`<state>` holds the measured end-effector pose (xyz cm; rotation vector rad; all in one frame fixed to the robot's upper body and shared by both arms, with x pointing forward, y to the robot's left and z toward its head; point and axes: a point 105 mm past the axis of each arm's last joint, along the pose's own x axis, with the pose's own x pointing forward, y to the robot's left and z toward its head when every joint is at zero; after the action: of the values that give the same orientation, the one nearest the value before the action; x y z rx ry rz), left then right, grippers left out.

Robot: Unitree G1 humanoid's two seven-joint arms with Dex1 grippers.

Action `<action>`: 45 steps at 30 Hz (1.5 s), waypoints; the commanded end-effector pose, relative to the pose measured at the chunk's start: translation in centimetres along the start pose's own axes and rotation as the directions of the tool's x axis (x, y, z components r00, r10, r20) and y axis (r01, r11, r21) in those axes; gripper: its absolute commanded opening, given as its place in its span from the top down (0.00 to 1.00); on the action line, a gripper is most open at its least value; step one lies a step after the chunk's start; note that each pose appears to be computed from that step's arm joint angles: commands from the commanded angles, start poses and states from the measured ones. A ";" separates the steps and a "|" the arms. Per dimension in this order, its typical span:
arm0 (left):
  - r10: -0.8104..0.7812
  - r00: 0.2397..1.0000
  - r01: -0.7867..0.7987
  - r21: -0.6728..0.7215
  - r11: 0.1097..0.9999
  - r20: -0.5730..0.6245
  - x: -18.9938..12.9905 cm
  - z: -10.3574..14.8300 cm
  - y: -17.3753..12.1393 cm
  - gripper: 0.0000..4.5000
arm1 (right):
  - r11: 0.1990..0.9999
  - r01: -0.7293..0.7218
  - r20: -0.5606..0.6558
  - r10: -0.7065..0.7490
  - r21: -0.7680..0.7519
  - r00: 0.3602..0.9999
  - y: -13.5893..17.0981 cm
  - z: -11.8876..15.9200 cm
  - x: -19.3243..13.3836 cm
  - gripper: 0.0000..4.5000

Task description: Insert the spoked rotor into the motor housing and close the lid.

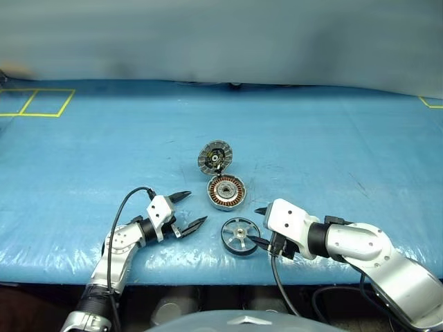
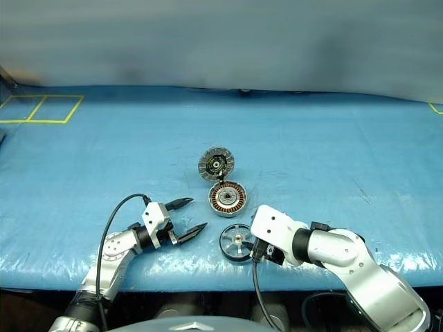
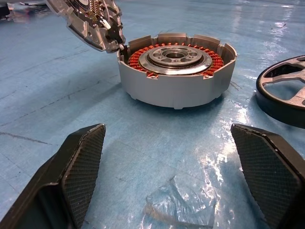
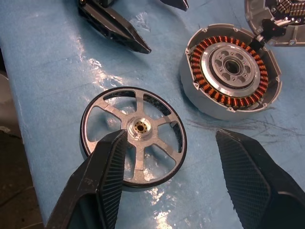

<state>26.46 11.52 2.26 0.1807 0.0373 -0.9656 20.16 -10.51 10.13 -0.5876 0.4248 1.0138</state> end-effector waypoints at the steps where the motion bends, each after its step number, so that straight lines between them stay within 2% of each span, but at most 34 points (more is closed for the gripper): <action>1: -0.015 0.999 0.015 0.020 1.000 0.032 0.4 1.0 -0.4 0.00 | 1.000 -0.013 -0.004 0.013 0.017 1.000 0.4 -0.2 0.8 0.32; 16: -0.006 1.000 0.006 0.015 1.000 0.000 -0.4 0.6 -0.7 0.00 | 0.997 -0.032 -0.025 0.034 0.072 0.999 1.1 -1.0 2.2 0.32; 34: 0.002 1.000 -0.002 0.005 1.000 -0.011 -0.6 0.3 -0.9 0.00 | 0.988 -0.137 -0.075 0.143 0.076 0.987 2.6 -2.5 3.0 0.32; 37: 0.006 1.000 -0.006 0.004 1.000 -0.007 -0.6 0.5 -0.8 0.00 | 0.986 -0.148 -0.077 0.155 0.080 0.985 2.7 -2.6 3.0 0.46; 41: -0.001 1.000 0.001 -0.005 1.000 0.010 -0.5 0.9 -0.7 0.00 | 0.987 -0.134 -0.057 0.139 0.090 0.989 2.4 -2.4 2.9 0.71; 45: -0.007 1.000 0.007 -0.005 1.000 0.014 -0.5 1.0 -0.6 0.00 | 0.990 -0.104 -0.039 0.109 0.099 0.993 2.0 -2.2 2.7 0.71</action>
<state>25.46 11.54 2.01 0.1660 0.0738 -0.9610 19.54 -9.39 6.26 -0.5173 0.5552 1.0819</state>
